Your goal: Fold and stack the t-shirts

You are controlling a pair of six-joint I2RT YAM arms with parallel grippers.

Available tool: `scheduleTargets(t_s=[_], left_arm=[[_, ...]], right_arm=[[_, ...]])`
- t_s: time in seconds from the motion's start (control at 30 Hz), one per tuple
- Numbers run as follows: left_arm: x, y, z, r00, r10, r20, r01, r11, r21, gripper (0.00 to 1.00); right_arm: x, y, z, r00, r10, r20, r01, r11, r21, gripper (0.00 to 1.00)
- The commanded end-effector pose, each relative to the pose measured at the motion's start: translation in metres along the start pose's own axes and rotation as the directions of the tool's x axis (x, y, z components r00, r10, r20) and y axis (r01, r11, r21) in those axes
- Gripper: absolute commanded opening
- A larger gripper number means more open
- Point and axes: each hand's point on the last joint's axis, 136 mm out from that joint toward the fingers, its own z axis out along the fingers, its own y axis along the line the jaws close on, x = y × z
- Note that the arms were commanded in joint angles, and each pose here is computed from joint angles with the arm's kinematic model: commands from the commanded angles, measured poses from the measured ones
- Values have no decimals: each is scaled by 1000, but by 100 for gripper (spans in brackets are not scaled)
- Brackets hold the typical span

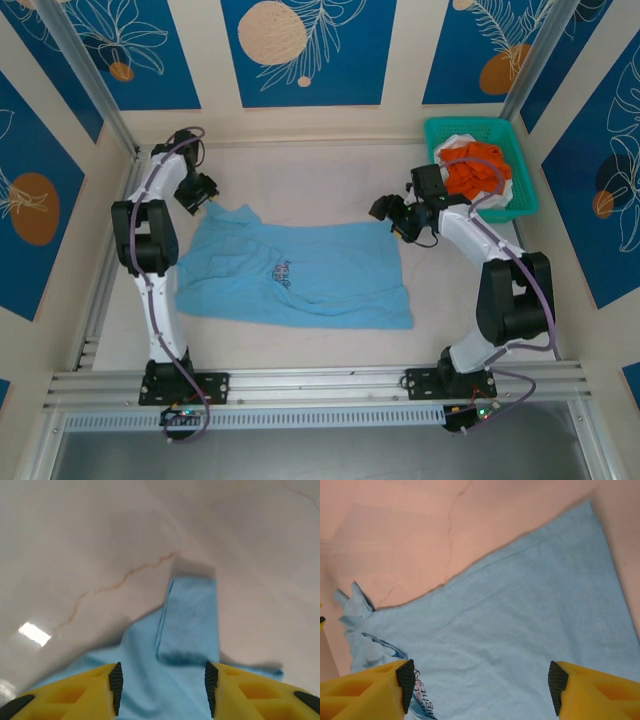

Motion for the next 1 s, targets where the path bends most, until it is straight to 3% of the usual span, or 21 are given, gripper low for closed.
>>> scheduleTargets(t_s=[0.0,0.3,0.83,0.97], left_arm=[[-18,0,-2,999,39,13,-39,999,26,46],[-14,-6,26,996,73,-41,-71,996,47,37],[-21,-7,49,988,146,-40,-145,989,22,34],[-18,-5,58,985,161,-58,-161,987,16,26]], right_arm=[[-11,15,-3,998,-42,-38,39,997,-69,71],[-20,11,0,998,-62,5,62,996,-59,69],[-27,8,11,998,-60,-31,59,997,-40,66],[-26,5,12,998,-53,-41,52,998,-24,66]])
